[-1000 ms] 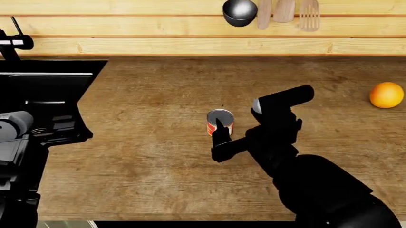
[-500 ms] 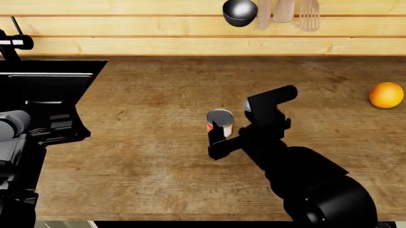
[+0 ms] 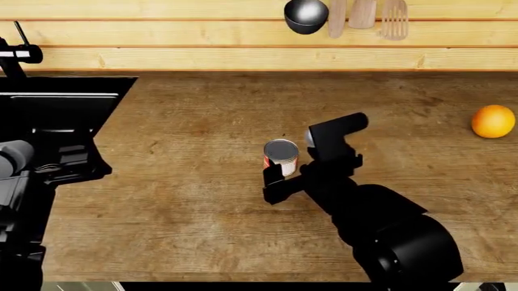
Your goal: Pick the cans from the counter and place them in their designated side in the cabinet.
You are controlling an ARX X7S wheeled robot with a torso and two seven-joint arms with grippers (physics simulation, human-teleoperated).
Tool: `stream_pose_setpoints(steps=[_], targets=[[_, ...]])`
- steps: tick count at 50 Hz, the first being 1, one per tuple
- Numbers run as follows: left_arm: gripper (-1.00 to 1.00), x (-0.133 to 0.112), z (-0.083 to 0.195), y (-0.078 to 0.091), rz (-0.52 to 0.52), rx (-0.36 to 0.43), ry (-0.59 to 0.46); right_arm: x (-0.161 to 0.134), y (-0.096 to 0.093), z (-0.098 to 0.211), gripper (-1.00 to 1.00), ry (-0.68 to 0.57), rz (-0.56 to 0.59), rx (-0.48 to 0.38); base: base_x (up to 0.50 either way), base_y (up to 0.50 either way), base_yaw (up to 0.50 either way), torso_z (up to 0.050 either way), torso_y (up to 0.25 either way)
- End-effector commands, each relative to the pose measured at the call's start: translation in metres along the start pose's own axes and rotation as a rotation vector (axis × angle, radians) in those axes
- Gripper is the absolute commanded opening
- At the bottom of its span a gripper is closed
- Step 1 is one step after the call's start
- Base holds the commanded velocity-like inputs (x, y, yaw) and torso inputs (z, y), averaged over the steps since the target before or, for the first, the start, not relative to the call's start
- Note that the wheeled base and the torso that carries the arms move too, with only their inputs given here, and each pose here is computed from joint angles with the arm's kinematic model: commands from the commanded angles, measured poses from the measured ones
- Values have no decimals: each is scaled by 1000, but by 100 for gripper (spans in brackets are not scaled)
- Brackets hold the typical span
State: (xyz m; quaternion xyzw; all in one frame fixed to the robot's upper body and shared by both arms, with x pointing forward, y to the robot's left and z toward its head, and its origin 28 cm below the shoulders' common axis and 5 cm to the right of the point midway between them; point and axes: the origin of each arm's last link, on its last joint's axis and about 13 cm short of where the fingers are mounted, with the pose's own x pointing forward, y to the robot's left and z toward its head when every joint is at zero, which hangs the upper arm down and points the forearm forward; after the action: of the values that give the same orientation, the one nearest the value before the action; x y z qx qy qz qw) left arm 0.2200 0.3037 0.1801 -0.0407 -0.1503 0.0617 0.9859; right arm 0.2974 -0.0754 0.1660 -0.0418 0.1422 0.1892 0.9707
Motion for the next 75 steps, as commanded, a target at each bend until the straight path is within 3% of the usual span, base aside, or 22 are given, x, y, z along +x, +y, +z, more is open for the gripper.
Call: stream_pose_setpoints(steps=[1,62,63,75], targets=[[100,0,1,1,6,-1,-4,7,-2,-3,100,19,0,7,0,0,0,0,0],[100,2,-2,5,30,-3,-2,54,-4,0,100,88,62,28,0,0,0,0,0],[100,1,-2,5,30,-3,-2,54,-4,-1,-100,92,67,29,0,0,0,0,0],[100,1,-1,4,27,-5,-5,42,-11,-3,-100,102,36,47,0,0,0,0,0]])
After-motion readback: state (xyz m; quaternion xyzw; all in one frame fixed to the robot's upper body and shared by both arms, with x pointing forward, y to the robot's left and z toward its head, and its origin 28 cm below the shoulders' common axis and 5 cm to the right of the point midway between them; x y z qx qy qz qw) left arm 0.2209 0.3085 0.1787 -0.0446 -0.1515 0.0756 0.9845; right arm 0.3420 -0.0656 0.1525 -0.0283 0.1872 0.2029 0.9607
